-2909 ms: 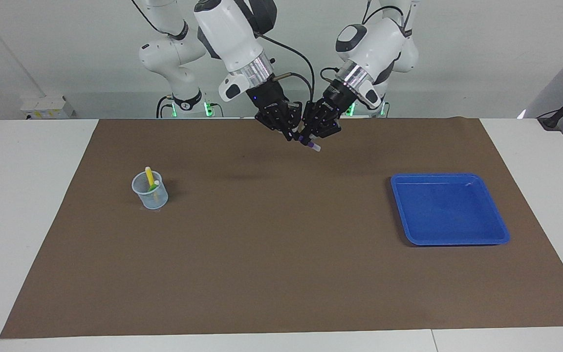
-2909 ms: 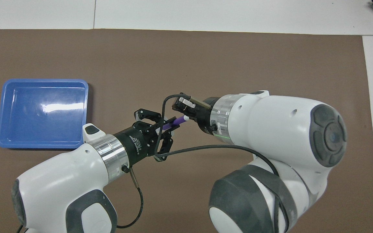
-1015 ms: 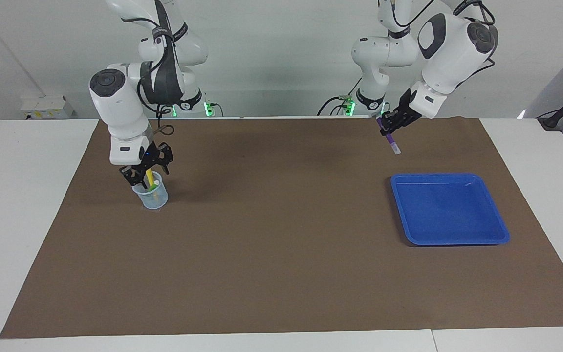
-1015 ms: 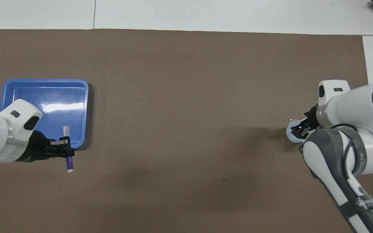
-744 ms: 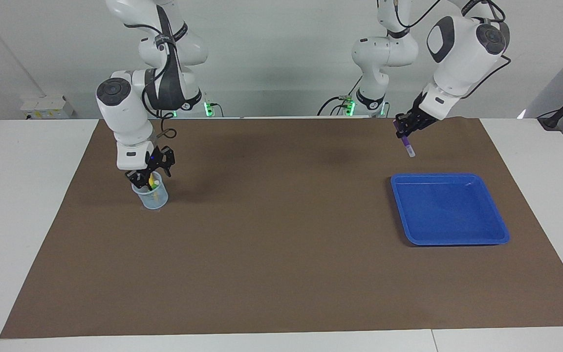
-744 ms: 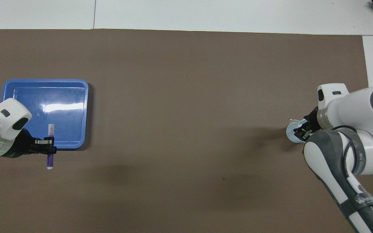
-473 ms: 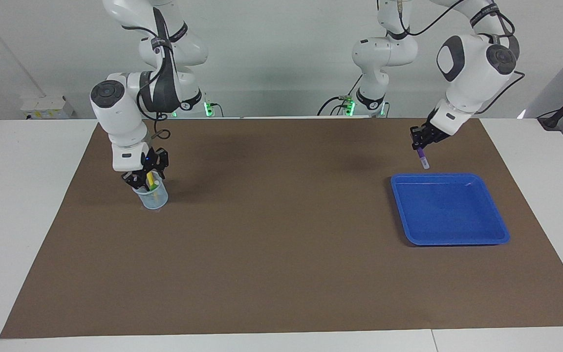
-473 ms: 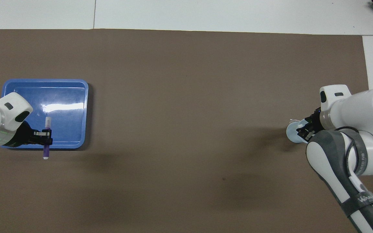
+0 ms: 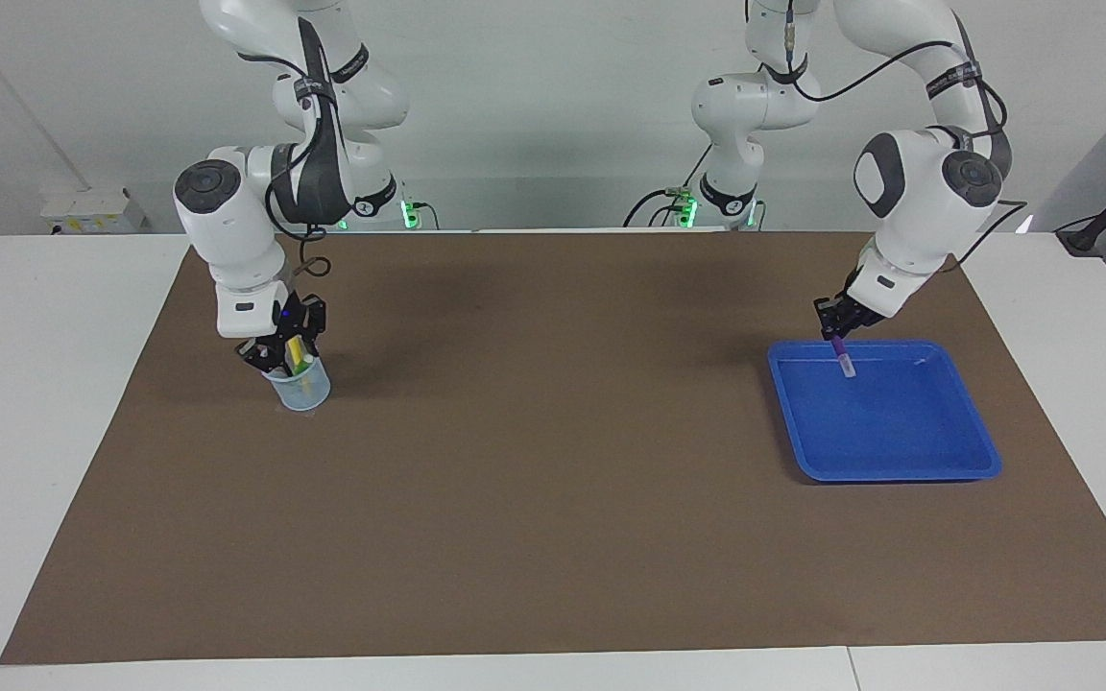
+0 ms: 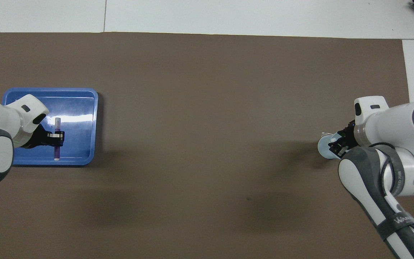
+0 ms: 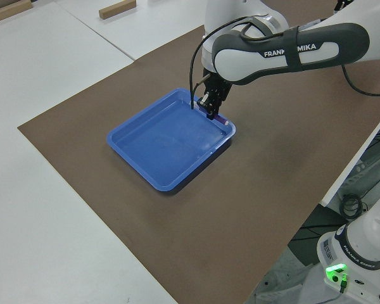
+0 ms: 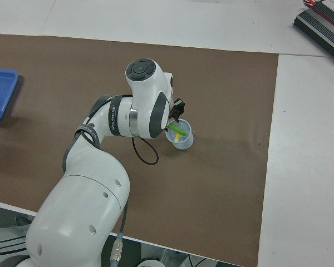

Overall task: Right arm passes pens to left for tray arrangement
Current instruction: 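Grasp the green pen in the cup with the right gripper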

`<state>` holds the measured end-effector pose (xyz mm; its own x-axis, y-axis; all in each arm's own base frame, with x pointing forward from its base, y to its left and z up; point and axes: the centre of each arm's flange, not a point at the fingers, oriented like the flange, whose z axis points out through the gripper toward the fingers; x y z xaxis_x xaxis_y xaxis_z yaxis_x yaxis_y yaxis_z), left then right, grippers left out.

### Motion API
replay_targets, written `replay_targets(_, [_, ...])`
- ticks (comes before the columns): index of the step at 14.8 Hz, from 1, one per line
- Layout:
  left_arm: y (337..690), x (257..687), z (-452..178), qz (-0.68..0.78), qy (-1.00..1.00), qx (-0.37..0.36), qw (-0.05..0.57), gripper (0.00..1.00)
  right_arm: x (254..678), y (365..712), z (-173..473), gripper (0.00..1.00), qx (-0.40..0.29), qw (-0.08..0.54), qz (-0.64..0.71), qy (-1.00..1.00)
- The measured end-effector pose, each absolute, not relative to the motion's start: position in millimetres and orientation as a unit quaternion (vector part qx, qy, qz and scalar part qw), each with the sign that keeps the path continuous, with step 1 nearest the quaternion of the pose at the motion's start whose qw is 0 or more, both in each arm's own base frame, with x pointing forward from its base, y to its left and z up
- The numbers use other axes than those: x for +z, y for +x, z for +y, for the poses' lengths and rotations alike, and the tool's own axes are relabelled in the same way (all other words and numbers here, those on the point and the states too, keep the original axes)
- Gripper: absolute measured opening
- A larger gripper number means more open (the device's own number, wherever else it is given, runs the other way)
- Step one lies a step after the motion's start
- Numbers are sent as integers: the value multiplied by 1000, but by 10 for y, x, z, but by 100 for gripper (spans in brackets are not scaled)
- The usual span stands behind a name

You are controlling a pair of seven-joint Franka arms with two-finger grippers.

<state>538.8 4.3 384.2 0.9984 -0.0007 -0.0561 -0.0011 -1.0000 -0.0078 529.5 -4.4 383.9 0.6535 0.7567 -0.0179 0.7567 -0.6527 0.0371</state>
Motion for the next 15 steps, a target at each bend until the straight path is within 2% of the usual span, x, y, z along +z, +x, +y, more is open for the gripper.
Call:
replay_targets(3, [5490,3598,52,1,-1000,21,4,17,3833,5299,-34,50,1,21,417,909])
replay_targets(4, [5520,3524,55,1,-1000,17,4,17,3842,5304,-36,44,2,22,417,909])
replay_targets(6, [5570,3388,67,0,-1000,14,4,17,3866,5304,-21,22,4,23,418,908])
replay_targets(7, [5593,3334,72,0,-1000,12,4,17,3863,5303,-26,17,4,23,418,908])
replay_targets(12, [5686,3071,79,-1,-1000,-2,3,17,4013,5350,-157,17,-5,19,396,918])
replay_targets(15, [5715,3008,83,0,-1000,-6,3,17,4529,5467,-233,17,-3,21,377,926])
